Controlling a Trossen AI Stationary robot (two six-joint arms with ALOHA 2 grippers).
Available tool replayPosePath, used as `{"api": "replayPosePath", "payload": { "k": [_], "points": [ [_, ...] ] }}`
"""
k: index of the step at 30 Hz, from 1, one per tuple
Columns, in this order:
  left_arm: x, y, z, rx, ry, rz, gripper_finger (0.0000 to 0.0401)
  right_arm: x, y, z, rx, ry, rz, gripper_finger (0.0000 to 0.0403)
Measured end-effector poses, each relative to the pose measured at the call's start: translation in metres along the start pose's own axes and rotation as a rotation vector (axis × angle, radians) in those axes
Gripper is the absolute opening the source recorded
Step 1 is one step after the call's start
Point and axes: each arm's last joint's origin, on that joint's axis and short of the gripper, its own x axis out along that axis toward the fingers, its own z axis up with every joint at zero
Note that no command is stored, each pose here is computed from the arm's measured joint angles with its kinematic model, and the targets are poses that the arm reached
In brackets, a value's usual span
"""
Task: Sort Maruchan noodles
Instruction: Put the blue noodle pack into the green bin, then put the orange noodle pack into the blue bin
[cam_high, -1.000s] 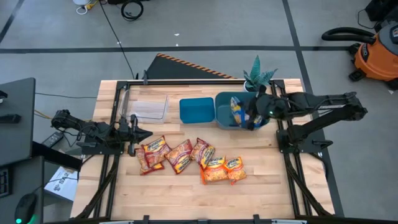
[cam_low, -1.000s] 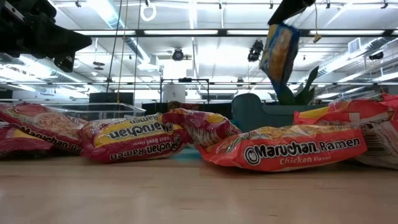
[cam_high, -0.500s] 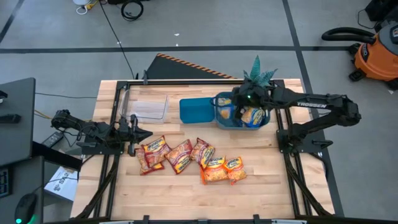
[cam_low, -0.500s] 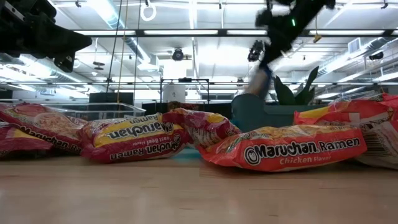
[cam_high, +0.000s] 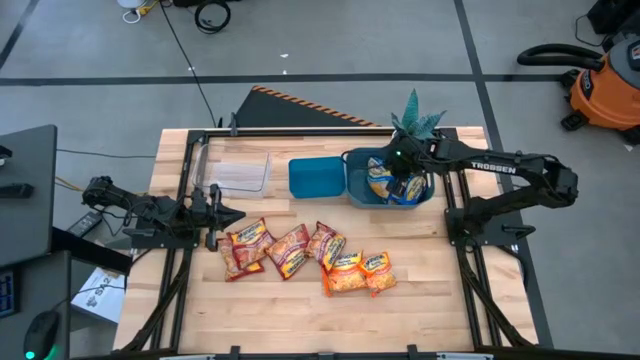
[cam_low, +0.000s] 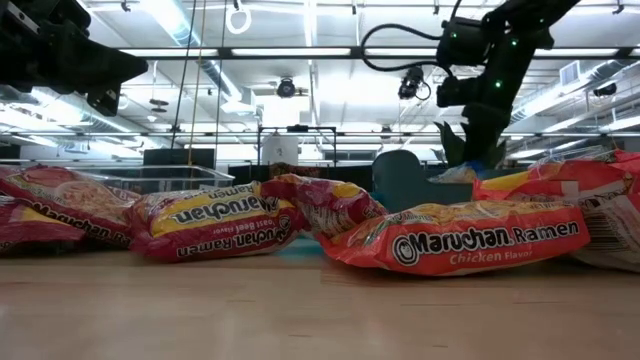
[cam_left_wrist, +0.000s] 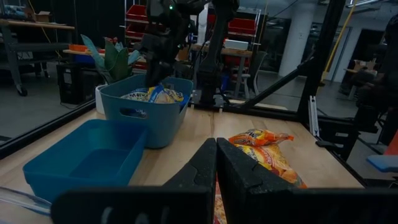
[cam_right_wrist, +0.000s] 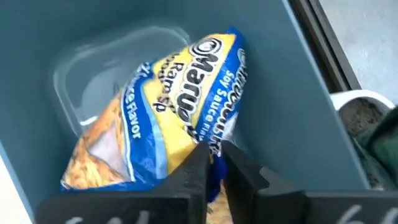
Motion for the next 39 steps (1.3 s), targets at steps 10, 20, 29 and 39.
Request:
{"api": "replayPosePath", "payload": {
  "k": [10,20,29,39],
  "points": [
    [0.000,0.000,0.000,0.000,0.000,0.000,0.0016,-0.031,-0.016,0.003,0.042,0.151,-0.042,0.0122],
    [0.000,0.000,0.000,0.000,0.000,0.000,0.0016,-0.056,0.000,0.022,0.013,-0.079,0.081,0.0124],
    [0.000,0.000,0.000,0.000,0.000,0.000,0.0016,-0.035,0.041,0.016,-0.108,-0.172,0.233,0.0124],
    [0.000,0.000,0.000,0.000,0.001,0.000,0.0016,-0.006,0.083,0.008,-0.263,-0.129,0.171,0.0164]
  ]
}}
